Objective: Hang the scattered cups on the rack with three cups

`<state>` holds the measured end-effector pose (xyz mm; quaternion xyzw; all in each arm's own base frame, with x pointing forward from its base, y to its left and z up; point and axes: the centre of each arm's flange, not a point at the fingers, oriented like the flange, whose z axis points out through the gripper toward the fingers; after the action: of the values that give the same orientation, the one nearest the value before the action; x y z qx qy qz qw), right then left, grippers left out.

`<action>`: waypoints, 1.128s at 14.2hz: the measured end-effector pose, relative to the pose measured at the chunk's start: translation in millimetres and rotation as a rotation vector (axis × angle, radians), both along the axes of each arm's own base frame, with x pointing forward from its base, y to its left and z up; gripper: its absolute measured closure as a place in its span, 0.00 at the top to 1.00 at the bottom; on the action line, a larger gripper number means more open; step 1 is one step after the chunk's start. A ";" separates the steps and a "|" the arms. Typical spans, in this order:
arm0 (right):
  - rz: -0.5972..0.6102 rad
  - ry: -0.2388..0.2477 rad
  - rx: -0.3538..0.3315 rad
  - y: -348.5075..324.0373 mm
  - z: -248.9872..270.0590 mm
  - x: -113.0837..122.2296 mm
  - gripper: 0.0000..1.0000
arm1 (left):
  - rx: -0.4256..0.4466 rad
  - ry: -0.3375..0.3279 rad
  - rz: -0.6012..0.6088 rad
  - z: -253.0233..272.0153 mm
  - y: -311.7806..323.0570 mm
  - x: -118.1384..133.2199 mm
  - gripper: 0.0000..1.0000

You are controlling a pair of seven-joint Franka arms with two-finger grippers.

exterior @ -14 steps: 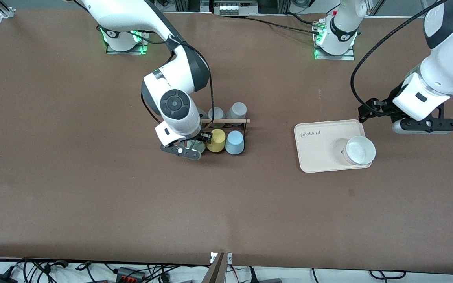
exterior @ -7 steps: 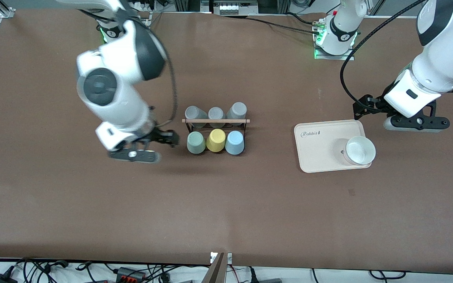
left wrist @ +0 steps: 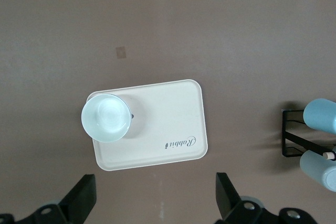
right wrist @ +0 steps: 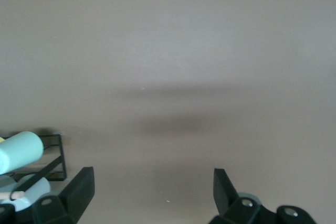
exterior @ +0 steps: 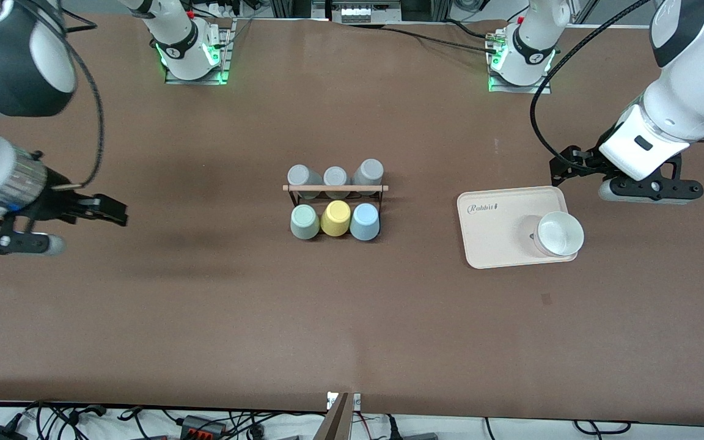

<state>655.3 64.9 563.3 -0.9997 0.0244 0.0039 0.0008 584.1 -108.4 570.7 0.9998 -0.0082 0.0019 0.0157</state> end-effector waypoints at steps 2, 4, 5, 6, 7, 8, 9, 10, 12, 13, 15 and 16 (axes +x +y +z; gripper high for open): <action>0.008 0.005 -0.027 -17.9 5.8 -13.6 1.00 | 0.000 0.000 0.000 0.1 0.0 0.0 1.00; 0.005 -0.001 -0.051 -30.2 8.6 -32.5 1.00 | 0.000 -0.001 0.000 0.6 0.0 0.1 1.00; 0.000 -0.010 -0.054 -35.5 9.3 -43.2 1.00 | 0.000 -0.002 0.000 0.7 0.1 0.1 1.00; -0.005 -0.016 -0.053 -40.8 8.9 -54.0 1.00 | 0.000 -0.002 0.000 0.8 0.1 0.1 1.00; -0.009 -0.018 -0.052 -44.7 7.9 -64.2 1.00 | 0.000 -0.002 0.000 0.9 0.1 0.2 1.00; -0.010 -0.019 -0.051 -46.7 7.0 -72.3 1.00 | 0.000 -0.002 0.000 1.0 0.0 0.1 1.00; -0.010 -0.019 -0.050 -47.1 6.5 -77.9 1.00 | 0.000 -0.002 -0.001 1.0 0.0 0.1 1.00; -0.009 -0.020 -0.049 -46.8 6.7 -81.7 1.00 | 0.000 -0.002 -0.001 1.0 -0.1 0.1 1.00; -0.007 -0.025 -0.049 -46.0 7.3 -82.7 1.00 | 0.000 -0.002 -0.001 1.1 -0.2 0.1 1.00; -0.008 -0.034 -0.048 -46.0 8.3 -80.5 1.00 | 0.000 -0.002 -0.001 1.1 -0.2 0.1 1.00; -0.008 -0.045 -0.046 -44.8 15.4 -73.6 1.00 | 0.000 -0.002 -0.001 1.1 -0.2 0.1 1.00; -0.008 -0.038 -0.044 -43.9 18.8 -71.9 1.00 | 0.000 -0.002 -0.002 1.1 -0.2 0.1 1.00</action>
<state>583.5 21.0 582.1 -0.9993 0.0283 -0.0158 -0.0207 584.2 -108.6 571.8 0.9998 -0.0090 0.0031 0.0159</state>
